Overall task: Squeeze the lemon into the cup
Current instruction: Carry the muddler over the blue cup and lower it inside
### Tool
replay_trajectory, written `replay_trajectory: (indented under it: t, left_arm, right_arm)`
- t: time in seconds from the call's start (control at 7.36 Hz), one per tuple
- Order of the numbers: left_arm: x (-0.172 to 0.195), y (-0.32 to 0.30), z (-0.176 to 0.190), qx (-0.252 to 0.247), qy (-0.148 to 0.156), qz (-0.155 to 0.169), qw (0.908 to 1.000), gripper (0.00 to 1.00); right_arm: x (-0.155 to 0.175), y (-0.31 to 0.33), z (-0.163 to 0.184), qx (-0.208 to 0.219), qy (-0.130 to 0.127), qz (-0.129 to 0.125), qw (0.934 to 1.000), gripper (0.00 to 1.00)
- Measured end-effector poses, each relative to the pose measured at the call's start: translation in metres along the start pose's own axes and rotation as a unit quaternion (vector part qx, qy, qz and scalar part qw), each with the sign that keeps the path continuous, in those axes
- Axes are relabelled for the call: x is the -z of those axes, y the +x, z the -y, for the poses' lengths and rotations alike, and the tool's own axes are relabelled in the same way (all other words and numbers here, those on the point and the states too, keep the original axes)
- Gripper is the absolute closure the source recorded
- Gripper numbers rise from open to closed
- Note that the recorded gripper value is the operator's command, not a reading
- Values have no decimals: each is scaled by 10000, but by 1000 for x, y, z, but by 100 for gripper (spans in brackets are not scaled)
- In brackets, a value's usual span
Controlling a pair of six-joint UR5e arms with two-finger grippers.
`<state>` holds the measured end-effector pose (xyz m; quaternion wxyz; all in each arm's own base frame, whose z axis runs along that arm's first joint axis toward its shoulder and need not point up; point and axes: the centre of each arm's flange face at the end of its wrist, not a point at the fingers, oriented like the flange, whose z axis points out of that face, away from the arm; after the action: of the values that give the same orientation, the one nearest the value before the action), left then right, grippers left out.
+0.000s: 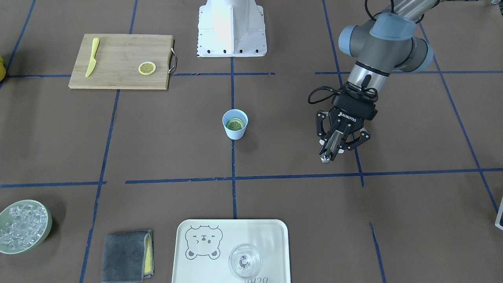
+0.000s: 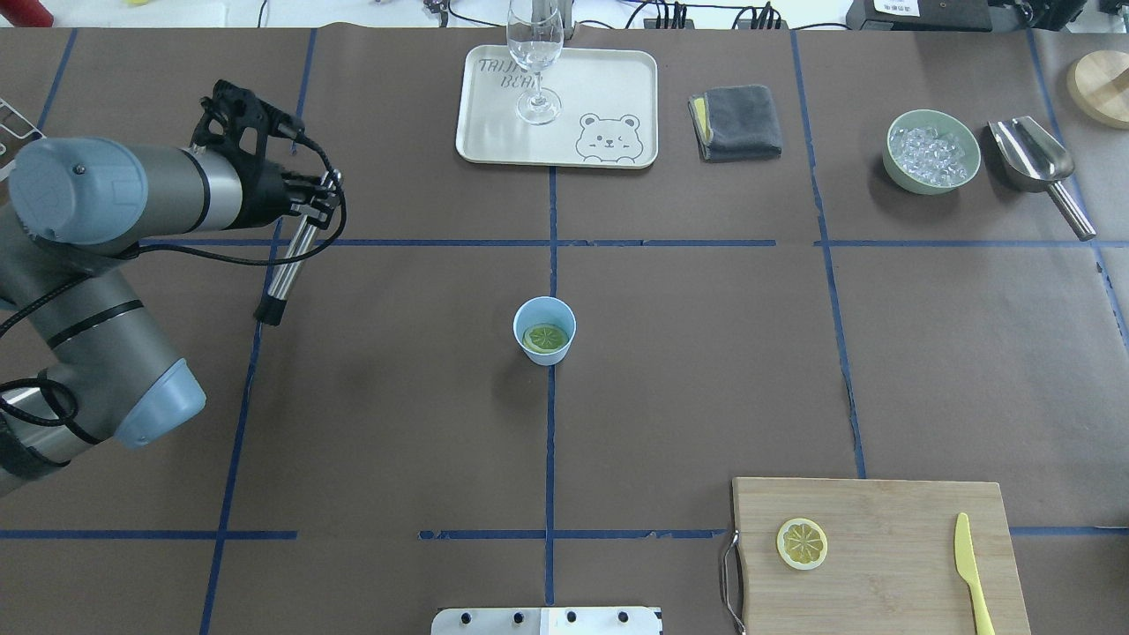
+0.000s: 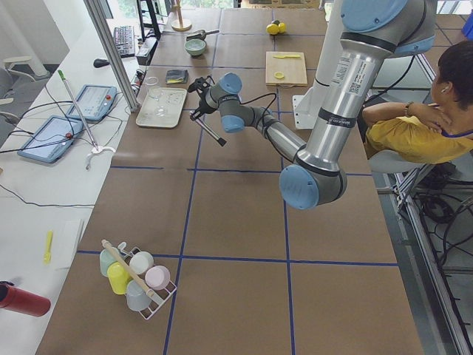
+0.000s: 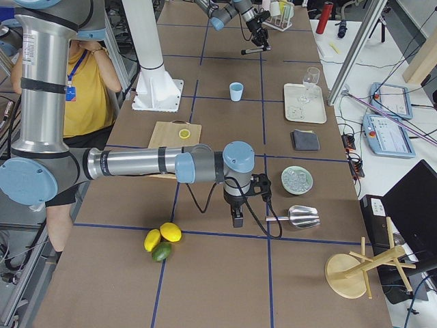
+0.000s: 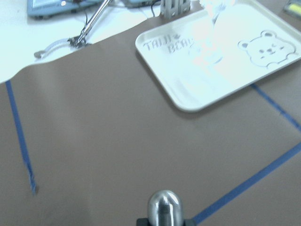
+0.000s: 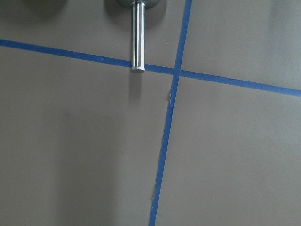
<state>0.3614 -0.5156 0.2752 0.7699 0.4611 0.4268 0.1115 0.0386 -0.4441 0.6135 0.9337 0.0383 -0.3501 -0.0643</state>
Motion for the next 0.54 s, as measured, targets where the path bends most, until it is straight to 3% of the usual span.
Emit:
replay_trajectory:
  t: [0.27,0.54]
  left_arm:
    - [12,11,15,-136,922,-370,9950,100]
    - [19,36,17,-242,1710,-737,9822,100]
  right_arm:
    - [-1,1,-1,-8,-9,0,10000,0]
    - [-2,2,-3,-28,-20,-5,10000,0]
